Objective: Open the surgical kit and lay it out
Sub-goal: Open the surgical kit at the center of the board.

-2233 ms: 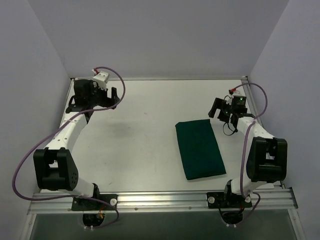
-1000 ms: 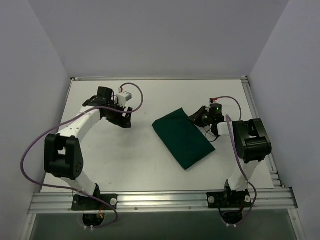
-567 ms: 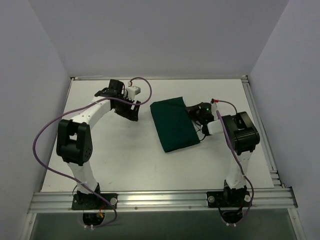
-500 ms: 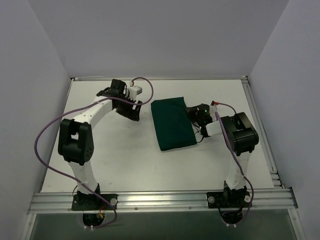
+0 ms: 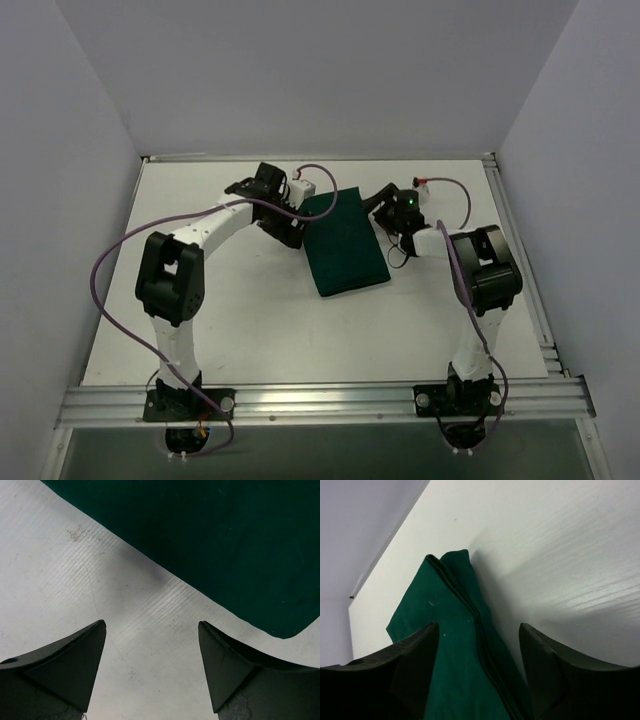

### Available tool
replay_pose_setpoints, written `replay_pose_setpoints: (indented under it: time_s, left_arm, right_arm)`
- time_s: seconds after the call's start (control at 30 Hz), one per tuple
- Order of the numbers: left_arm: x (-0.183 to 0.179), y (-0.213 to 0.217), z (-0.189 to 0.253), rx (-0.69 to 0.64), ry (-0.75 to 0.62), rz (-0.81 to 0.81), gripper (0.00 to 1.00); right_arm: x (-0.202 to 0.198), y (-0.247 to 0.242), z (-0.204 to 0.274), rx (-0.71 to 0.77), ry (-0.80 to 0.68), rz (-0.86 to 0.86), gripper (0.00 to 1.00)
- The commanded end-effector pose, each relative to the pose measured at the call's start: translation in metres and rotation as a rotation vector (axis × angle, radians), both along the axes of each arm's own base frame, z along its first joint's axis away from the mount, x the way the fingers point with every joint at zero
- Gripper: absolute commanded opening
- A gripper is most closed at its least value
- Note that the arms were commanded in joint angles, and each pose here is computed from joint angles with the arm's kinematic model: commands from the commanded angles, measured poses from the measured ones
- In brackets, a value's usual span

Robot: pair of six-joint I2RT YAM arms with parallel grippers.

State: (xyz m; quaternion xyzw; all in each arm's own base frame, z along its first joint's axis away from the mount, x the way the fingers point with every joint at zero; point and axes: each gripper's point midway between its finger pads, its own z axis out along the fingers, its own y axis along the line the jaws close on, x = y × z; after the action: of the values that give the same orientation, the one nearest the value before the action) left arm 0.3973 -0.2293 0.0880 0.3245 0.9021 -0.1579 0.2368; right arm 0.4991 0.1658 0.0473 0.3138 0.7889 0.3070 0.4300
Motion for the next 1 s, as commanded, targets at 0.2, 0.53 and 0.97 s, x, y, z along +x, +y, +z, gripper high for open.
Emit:
replay_pose_setpoints:
  time_s: [0.2,0.53,0.97]
  left_arm:
    - [0.017,0.001,0.018,0.034,-0.083,0.010,0.84]
    - [0.013,0.010,0.021,0.065,-0.102,0.016,0.84]
    - [0.012,0.013,0.021,0.076,-0.102,0.023,0.84]
  right_arm:
    - [0.043,0.015,0.052,-0.384,-0.052,0.431,0.61]
    - [0.073,0.040,0.034,-0.436,-0.081,0.637,0.66]
    - [0.061,0.048,0.043,-0.473,-0.135,0.614,0.42]
